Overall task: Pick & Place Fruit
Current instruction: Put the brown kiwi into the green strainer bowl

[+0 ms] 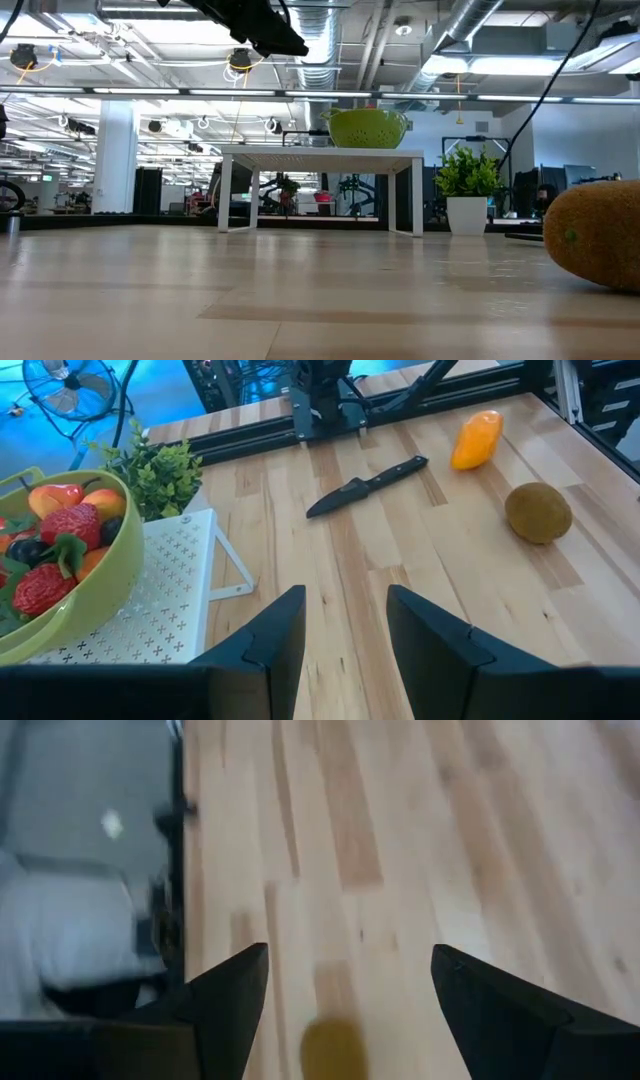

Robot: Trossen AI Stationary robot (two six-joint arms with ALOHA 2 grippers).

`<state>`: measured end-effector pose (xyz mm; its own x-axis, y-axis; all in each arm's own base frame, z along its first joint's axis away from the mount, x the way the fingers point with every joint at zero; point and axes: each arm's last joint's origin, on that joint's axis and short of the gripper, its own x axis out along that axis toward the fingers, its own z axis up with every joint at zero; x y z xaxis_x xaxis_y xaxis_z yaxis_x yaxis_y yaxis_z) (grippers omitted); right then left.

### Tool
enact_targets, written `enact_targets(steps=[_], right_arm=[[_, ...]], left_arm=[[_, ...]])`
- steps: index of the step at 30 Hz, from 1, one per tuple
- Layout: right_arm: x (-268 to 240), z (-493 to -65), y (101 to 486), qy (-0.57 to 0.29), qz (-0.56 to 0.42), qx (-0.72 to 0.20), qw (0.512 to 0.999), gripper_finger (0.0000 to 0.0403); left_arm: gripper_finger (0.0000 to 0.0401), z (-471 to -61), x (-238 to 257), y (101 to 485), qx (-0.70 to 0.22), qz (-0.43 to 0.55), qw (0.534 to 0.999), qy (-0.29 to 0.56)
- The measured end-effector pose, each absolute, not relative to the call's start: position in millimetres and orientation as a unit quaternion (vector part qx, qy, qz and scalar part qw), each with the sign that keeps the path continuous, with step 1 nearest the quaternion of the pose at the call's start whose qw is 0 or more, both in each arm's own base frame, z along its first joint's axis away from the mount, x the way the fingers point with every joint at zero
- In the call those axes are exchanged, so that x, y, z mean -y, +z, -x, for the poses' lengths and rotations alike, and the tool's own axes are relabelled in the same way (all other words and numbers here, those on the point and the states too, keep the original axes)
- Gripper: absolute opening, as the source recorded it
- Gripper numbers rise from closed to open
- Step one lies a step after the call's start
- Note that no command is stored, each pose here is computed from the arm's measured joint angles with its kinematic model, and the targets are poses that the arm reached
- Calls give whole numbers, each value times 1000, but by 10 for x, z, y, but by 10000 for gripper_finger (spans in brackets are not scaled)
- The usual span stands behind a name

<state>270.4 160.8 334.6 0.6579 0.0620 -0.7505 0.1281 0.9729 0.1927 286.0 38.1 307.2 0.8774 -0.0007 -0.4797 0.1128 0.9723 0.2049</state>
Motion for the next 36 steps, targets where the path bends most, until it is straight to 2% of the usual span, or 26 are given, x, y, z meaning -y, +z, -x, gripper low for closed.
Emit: enact_targets(steps=[8,15,36], right_arm=[[-1968,-2813,2768,20,-63,-536,842,275],[-2077,-2919,2411,16,-42,-589,807,275],[-2068,-3096,1799,34,-26,-694,719,276]], left_arm=[[135,-2861,-381,3074,-245,-114,962,-29],[135,-2864,-382,3080,-242,-115,963,-29],[135,-2864,-381,3081,-242,-116,963,-29]])
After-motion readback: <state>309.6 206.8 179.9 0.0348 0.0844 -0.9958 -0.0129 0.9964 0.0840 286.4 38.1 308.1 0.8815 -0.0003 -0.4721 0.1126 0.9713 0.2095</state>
